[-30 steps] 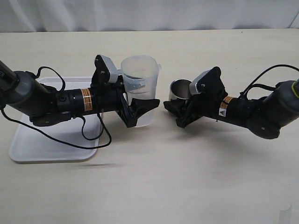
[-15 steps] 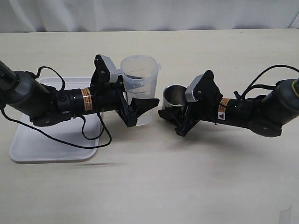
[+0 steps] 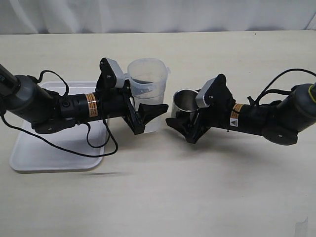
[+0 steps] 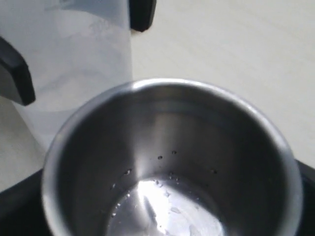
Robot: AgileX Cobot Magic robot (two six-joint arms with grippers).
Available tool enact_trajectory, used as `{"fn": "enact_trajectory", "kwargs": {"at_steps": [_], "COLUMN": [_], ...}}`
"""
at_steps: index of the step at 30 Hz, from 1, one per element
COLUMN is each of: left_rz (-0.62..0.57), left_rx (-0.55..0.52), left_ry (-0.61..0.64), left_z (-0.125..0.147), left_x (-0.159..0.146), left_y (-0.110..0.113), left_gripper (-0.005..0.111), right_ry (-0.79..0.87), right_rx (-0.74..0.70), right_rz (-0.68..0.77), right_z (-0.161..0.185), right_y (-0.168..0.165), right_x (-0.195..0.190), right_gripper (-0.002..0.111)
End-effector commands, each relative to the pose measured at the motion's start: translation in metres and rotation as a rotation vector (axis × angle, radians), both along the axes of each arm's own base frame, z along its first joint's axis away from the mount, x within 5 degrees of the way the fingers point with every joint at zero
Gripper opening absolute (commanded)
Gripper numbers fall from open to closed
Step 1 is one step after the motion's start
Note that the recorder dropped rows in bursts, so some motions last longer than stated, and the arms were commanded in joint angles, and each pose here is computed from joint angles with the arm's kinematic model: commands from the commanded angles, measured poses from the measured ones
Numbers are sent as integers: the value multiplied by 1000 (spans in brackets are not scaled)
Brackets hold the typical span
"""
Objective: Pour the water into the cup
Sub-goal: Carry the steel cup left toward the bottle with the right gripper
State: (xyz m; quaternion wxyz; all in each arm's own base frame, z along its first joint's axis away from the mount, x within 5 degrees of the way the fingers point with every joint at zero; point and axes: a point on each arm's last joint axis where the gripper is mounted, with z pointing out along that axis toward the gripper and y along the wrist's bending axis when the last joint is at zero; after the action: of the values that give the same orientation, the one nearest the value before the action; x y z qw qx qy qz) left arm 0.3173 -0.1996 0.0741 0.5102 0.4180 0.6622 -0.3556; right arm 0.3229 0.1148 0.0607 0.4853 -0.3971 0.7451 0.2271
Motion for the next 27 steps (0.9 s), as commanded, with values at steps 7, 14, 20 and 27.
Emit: {"fn": "enact_trajectory", "kwargs": {"at_steps": [7, 14, 20, 27], "left_rz": [38, 38, 38, 38], "left_rx": [66, 66, 66, 66], "left_ry": [23, 23, 23, 23], "left_z": [-6, -6, -6, -6], "left_x": [4, 4, 4, 4], "left_y": [3, 3, 3, 3], "left_gripper": [0, 0, 0, 0], "right_ry": [-23, 12, 33, 4], "right_rx": [1, -6, -4, 39], "right_rz": [3, -38, -38, -23], "right_z": [14, 7, -7, -8], "right_y": [-2, -5, -4, 0], "right_x": [-7, -12, -6, -1], "right_gripper": [87, 87, 87, 87]}}
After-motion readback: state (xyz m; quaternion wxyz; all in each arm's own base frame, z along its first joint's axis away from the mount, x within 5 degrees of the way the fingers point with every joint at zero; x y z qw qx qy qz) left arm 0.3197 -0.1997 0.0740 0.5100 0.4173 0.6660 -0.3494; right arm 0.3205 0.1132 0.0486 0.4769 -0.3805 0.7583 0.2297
